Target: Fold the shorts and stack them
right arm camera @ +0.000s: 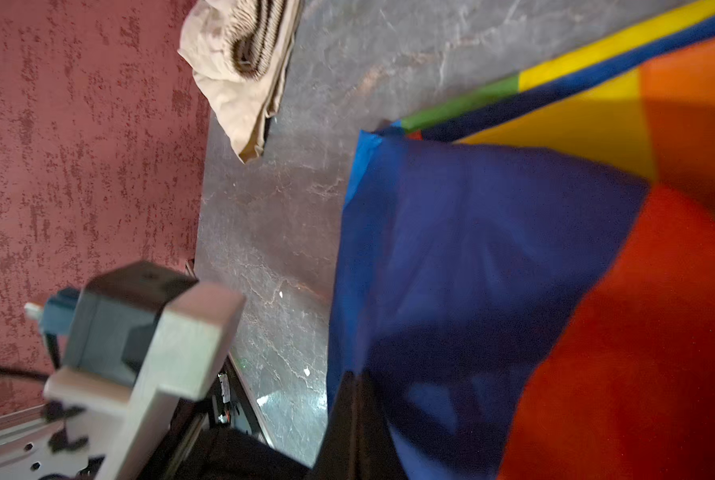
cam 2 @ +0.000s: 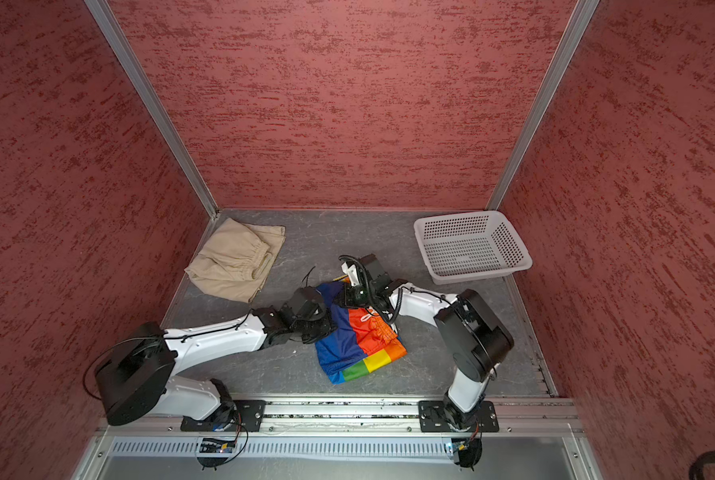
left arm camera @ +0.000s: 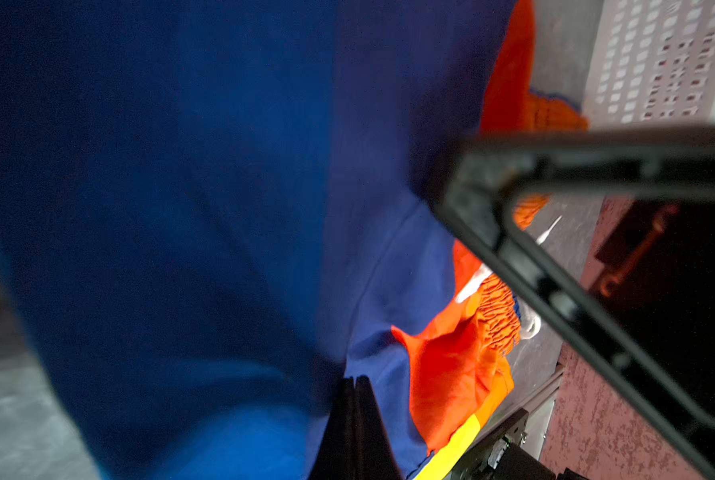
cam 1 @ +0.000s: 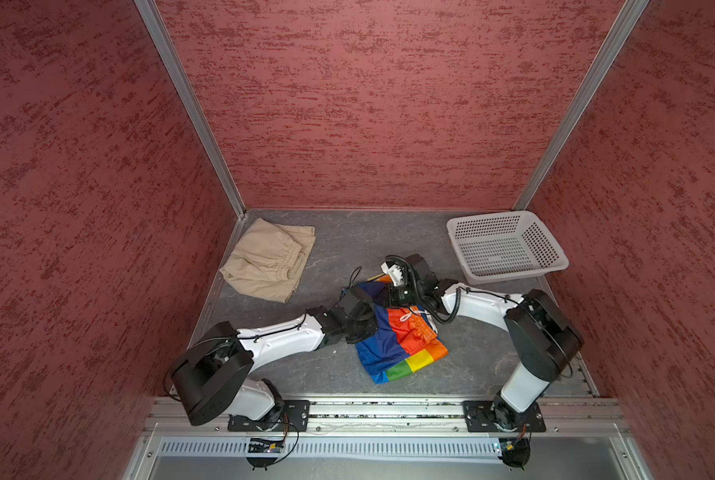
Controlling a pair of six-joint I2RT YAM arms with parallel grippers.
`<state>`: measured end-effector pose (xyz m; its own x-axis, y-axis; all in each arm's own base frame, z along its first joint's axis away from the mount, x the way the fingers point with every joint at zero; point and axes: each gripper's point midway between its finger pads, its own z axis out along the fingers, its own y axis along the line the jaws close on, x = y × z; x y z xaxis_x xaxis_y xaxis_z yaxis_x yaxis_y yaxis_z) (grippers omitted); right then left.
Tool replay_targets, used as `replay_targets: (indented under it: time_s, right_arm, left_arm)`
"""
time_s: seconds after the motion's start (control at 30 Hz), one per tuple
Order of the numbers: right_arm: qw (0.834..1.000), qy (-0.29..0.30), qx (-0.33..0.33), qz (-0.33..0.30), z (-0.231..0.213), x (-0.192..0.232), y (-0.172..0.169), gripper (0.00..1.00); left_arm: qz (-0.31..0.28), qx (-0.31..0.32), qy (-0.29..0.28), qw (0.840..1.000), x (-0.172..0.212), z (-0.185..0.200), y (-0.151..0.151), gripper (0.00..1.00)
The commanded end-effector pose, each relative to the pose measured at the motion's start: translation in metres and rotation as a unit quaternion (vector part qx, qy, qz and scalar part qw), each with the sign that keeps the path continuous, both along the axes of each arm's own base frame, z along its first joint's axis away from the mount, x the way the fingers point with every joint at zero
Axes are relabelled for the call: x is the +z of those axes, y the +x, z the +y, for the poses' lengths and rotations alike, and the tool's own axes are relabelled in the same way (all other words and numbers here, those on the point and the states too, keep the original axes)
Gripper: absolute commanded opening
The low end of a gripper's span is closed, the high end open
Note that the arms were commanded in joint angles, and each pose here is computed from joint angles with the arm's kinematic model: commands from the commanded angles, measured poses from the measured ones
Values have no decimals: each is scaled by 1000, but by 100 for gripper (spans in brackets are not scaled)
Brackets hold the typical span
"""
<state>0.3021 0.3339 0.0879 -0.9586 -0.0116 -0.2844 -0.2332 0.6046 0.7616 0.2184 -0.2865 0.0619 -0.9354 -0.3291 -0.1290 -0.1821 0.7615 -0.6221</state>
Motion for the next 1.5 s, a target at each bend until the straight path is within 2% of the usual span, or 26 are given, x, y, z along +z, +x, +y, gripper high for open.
replay_targets:
  time_s: [0.0, 0.1, 0.17, 0.47, 0.57, 0.67, 0.73, 0.87, 1.0, 1.1, 1.13, 1.2, 1.23, 1.27, 1.37, 1.47]
  right_arm:
    - [997, 58, -36, 33, -10, -12, 25, 0]
    - [991, 100, -65, 66, -26, -28, 41, 0]
    - [989, 109, -75, 73, -31, -37, 50, 0]
    - [992, 58, -86, 66, -40, -64, 69, 3]
    - [995, 34, -88, 36, -45, -48, 72, 5]
    - [994, -30, -96, -43, -61, -10, 71, 12]
    - [986, -78, -105, -105, -74, 19, 63, 19]
    - [958, -158, -127, -204, -101, 62, 30, 40]
    - [942, -202, -105, -246, -105, 63, -17, 55]
    - [935, -213, -66, -277, -95, 55, -53, 64]
    - [932, -217, -57, -284, -92, 51, -63, 68]
    - [925, -235, -34, -297, -86, 44, -82, 73]
    - [921, -244, -24, -304, -82, 42, -89, 97]
    - [917, -253, -8, -310, -76, 39, -97, 99]
    - [906, -273, 47, -321, -54, 25, -116, 99]
    - [883, -309, 89, -341, -33, 9, -128, 99]
  left_arm:
    - [16, -8, -27, 999, -5, -17, -4, 4]
    - [41, -2, -2, 999, -29, -5, -11, 3]
    - [65, 7, 12, 998, -45, 6, -17, 2]
    - [105, 14, 24, 994, -71, 21, -32, 1]
    - [99, 17, 14, 995, -64, 21, -26, 1]
    - [75, 22, -9, 997, -41, 20, -10, 3]
    - [55, 24, -27, 998, -19, 21, 4, 7]
    - [-2, 36, -53, 998, 36, 33, 33, 24]
    - [-53, 66, -55, 995, 81, 64, 56, 40]
    - [-70, 96, -53, 991, 99, 89, 63, 51]
    - [-72, 104, -52, 991, 101, 97, 63, 58]
    - [-70, 121, -49, 989, 102, 111, 61, 82]
    - [-70, 127, -46, 988, 101, 117, 60, 90]
    - [-67, 132, -44, 988, 99, 123, 57, 98]
    - [-59, 143, -47, 987, 87, 131, 50, 99]
    - [-40, 146, -60, 987, 74, 131, 43, 99]
